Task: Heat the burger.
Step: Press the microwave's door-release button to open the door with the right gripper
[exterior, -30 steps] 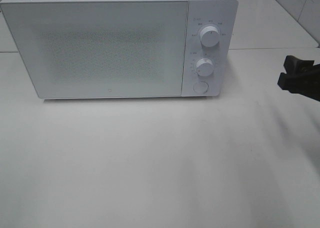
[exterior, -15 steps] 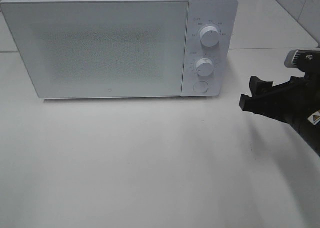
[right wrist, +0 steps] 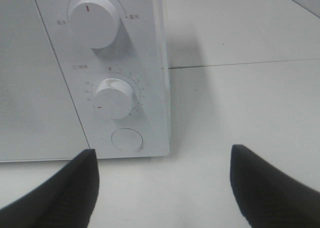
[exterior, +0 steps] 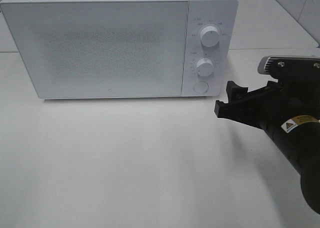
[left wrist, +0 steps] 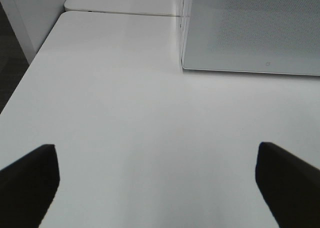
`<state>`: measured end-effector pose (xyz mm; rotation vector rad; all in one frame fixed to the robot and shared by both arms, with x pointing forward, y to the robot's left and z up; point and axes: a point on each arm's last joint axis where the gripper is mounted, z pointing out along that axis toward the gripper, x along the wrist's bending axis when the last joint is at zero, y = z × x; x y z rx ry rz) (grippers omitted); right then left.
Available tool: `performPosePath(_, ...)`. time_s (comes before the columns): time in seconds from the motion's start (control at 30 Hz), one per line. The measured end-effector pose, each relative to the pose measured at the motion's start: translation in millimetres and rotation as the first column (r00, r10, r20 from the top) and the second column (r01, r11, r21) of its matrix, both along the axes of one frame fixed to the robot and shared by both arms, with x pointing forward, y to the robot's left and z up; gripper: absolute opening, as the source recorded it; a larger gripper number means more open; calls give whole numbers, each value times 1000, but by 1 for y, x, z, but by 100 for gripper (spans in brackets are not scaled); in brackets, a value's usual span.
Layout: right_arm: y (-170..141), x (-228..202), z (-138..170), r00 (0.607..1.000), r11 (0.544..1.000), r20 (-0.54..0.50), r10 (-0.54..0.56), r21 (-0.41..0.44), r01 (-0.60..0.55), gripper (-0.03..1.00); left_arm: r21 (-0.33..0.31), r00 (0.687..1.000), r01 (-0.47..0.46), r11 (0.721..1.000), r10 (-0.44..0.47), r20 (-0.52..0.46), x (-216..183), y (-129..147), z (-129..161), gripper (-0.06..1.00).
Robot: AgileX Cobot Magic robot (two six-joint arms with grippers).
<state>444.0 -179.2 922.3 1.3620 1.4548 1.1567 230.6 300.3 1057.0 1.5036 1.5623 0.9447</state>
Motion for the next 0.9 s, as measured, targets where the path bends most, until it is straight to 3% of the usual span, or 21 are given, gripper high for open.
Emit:
performPosePath(0.27, 9, -2, 2, 1000, 1000, 5, 26, 7, -26, 72, 0, 1000, 0, 1000, 0, 0, 0, 0, 0, 99)
performPosePath(0.6, 9, -2, 1, 999, 977, -27, -24, 213, 29, 66, 0, 1000, 0, 1000, 0, 0, 0, 0, 0, 99)
performPosePath(0.67, 9, -2, 0, 997, 944, -57, -48, 324, 64, 62, 0, 1000, 0, 1000, 0, 0, 0, 0, 0, 99)
performPosePath(0.77, 9, -3, -1, 994, 915, -88, -60, 393, 90, 58, 0, 1000, 0, 1000, 0, 0, 0, 0, 0, 99)
performPosePath(0.83, 10, -3, -3, 988, 853, -134, -80, 503, 138, 50, 0, 1000, 0, 1000, 0, 0, 0, 0, 0, 99)
performPosePath(0.87, 10, -3, -3, 988, 853, -134, -80, 503, 138, 50, 0, 1000, 0, 1000, 0, 0, 0, 0, 0, 99)
performPosePath(0.9, 10, -3, -3, 982, 795, -161, -95, 581, 172, 45, 0, 1000, 0, 1000, 0, 0, 0, 0, 0, 99)
